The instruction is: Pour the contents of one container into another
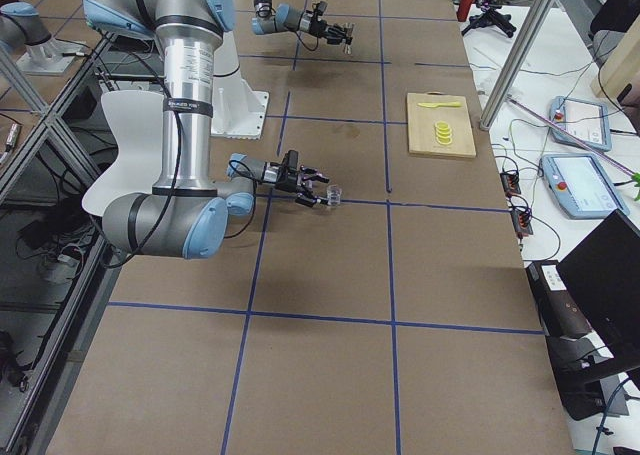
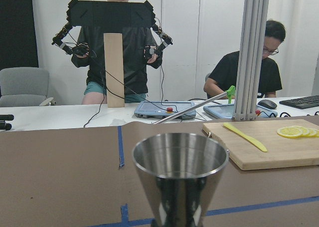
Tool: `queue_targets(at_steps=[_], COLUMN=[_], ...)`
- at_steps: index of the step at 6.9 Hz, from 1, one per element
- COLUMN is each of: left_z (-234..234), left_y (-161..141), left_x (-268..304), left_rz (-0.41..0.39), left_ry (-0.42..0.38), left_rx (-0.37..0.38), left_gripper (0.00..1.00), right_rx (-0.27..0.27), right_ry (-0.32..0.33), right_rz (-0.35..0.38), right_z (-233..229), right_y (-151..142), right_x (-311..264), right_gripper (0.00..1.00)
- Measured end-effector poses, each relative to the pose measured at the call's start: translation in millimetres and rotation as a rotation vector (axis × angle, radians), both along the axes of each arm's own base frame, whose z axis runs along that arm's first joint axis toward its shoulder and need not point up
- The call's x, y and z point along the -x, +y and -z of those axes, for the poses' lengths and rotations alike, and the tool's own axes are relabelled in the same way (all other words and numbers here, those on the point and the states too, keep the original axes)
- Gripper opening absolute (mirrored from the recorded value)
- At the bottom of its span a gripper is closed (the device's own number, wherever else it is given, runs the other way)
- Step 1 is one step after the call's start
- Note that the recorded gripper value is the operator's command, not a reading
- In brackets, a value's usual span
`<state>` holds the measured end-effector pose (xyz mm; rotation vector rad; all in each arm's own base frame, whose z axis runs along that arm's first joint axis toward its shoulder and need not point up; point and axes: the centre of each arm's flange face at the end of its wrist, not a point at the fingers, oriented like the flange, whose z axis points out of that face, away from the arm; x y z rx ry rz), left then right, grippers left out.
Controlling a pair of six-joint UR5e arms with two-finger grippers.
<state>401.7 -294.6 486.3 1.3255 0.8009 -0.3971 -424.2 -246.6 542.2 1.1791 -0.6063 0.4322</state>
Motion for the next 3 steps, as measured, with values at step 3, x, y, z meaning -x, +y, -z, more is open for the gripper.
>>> queue_targets(at_steps=[3], left_z=[0.3], left_y=[0.0], left_x=[0.2], left_rz=[0.001], left_ry=[0.001], left_rx=[0.000], left_gripper=[0.00], right_rx=[0.020], right_ry=[0.012], right_rz=[0.008], right_z=[-7.2], right_y=[-4.5], right_x=[-0.3], right_gripper=[0.97])
